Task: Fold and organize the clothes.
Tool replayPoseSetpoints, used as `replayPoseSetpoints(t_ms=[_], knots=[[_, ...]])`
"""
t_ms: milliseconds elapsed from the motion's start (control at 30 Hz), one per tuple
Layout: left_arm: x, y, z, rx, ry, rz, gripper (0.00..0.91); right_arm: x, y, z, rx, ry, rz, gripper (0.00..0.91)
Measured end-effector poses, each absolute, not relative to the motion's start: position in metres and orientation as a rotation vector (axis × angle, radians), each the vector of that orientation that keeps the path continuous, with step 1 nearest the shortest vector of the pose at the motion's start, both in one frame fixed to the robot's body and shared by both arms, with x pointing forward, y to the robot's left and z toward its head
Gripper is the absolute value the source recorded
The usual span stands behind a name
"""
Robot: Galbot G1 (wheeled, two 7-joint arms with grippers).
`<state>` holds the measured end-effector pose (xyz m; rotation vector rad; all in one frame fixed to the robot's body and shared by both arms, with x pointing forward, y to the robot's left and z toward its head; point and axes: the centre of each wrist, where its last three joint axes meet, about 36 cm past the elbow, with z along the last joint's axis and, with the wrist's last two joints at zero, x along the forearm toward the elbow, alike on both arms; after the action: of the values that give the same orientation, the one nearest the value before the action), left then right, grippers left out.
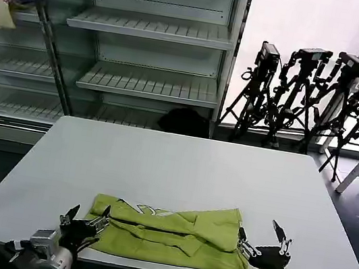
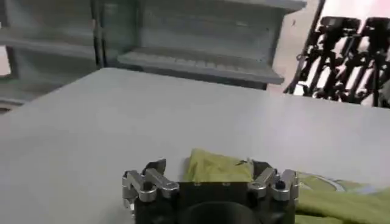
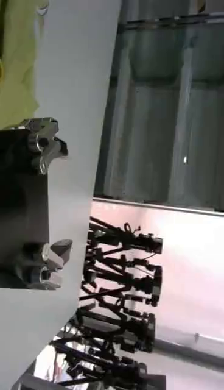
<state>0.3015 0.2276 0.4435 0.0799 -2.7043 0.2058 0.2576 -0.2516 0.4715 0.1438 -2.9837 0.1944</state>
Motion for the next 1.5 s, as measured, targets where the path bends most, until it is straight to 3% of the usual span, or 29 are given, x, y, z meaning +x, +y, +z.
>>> replayPoseSetpoints(t_ms=[100,133,167,200,233,267,867,1200,1500], knots=[[0.308,0.225,0.432,0.101,-2.692,0.234,0.907,0.258,-0.253,0.471,0.157,-2.998,0.194,0.907],[0.310,0.225,0.428,0.111,-2.689,0.239,0.826,0.258,-0.253,0.471,0.161,-3.002,0.194,0.907],[0.311,0.225,0.425,0.118,-2.686,0.244,0.474,0.258,-0.254,0.471,0.164,-3.006,0.195,0.907],[0.312,0.224,0.421,0.123,-2.681,0.249,0.252,0.258,-0.254,0.471,0.166,-3.010,0.195,0.907],[0.312,0.224,0.418,0.125,-2.678,0.253,0.091,0.259,-0.255,0.471,0.168,-3.012,0.197,0.907],[0.313,0.223,0.415,0.126,-2.680,0.252,0.010,0.259,-0.256,0.471,0.167,-3.013,0.197,0.907],[0.295,0.194,0.393,0.087,-2.715,0.108,0.000,0.264,-0.260,0.465,0.176,-3.020,0.158,0.907],[0.307,0.192,0.416,0.153,-2.758,0.128,0.000,0.268,-0.260,0.463,0.165,-3.028,0.149,0.907],[0.327,0.234,0.444,0.304,-2.793,0.139,0.000,0.271,-0.261,0.463,0.154,-3.038,0.152,0.907]])
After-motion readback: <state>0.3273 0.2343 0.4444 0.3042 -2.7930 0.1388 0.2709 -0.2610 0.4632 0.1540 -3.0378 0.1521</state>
